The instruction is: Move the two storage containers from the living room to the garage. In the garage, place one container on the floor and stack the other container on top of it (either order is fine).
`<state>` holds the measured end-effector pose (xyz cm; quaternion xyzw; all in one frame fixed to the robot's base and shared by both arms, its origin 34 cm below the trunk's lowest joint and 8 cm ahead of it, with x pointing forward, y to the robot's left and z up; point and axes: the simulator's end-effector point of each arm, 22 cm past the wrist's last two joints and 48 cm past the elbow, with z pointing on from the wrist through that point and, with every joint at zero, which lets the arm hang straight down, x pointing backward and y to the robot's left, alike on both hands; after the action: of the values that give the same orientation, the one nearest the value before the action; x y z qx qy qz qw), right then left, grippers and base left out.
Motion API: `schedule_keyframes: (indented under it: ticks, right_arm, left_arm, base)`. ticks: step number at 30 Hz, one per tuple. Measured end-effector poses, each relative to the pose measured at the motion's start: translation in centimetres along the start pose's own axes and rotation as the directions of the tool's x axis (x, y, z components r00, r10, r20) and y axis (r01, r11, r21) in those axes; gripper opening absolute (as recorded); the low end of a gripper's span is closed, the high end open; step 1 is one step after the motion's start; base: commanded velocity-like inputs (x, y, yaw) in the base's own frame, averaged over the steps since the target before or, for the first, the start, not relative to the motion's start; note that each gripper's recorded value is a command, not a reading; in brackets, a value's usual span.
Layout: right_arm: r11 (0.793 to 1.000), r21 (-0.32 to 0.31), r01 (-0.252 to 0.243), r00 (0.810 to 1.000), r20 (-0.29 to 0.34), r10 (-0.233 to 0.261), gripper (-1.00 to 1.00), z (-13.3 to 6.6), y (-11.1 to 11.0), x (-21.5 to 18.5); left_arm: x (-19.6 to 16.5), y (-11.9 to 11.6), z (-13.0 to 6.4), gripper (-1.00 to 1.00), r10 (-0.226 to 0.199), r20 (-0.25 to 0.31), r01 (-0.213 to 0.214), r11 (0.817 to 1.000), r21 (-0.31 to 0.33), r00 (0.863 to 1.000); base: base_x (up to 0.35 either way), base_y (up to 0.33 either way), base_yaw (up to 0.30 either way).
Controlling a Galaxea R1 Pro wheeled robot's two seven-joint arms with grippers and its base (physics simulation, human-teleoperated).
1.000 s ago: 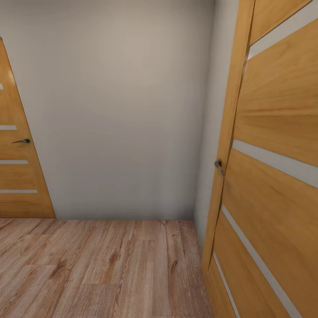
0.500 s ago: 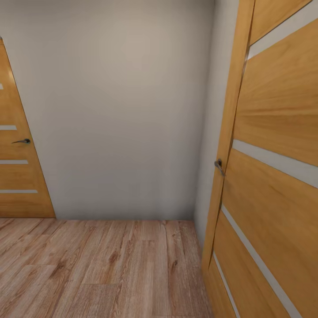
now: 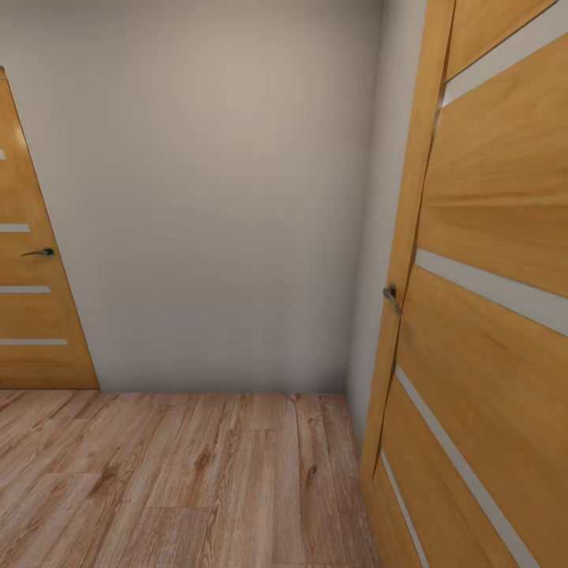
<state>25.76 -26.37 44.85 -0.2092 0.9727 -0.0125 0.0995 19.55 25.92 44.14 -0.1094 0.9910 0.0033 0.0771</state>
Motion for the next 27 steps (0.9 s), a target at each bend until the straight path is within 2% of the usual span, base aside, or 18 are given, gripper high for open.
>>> schedule_keyframes:
  ticks: [5, 14, 21, 27]
  right_arm:
    - [1.000, 0.016, 0.004, 1.000, -0.013, -0.004, 1.00, -0.1, -1.2, 1.2]
    - [1.000, 0.017, 0.004, 1.000, -0.030, -0.003, 1.00, -0.2, -1.2, 2.7]
    - [1.000, 0.018, 0.001, 1.000, -0.030, -0.001, 1.00, -0.2, -1.3, 2.8]
    - [1.000, 0.019, 0.002, 1.000, -0.031, -0.002, 1.00, -0.2, -1.4, 2.8]
  left_arm:
    - [0.0, 0.0, 0.0, 1.00, 0.000, 0.000, 0.000, 1.000, 0.000, 1.000]
    - [0.0, 0.0, 0.0, 1.00, 0.001, 0.000, -0.001, 1.000, 0.000, 1.000]
    - [0.0, 0.0, 0.0, 1.00, 0.000, 0.000, 0.000, 1.000, 0.000, 1.000]
    - [0.0, -0.1, 0.0, 1.00, 0.000, 0.000, 0.000, 1.000, 0.001, 1.000]
  base:
    - [0.000, 0.000, 0.000]
    - [0.000, 0.000, 0.007]
    - [0.000, 0.000, 0.233]
    - [0.000, 0.000, 0.069]
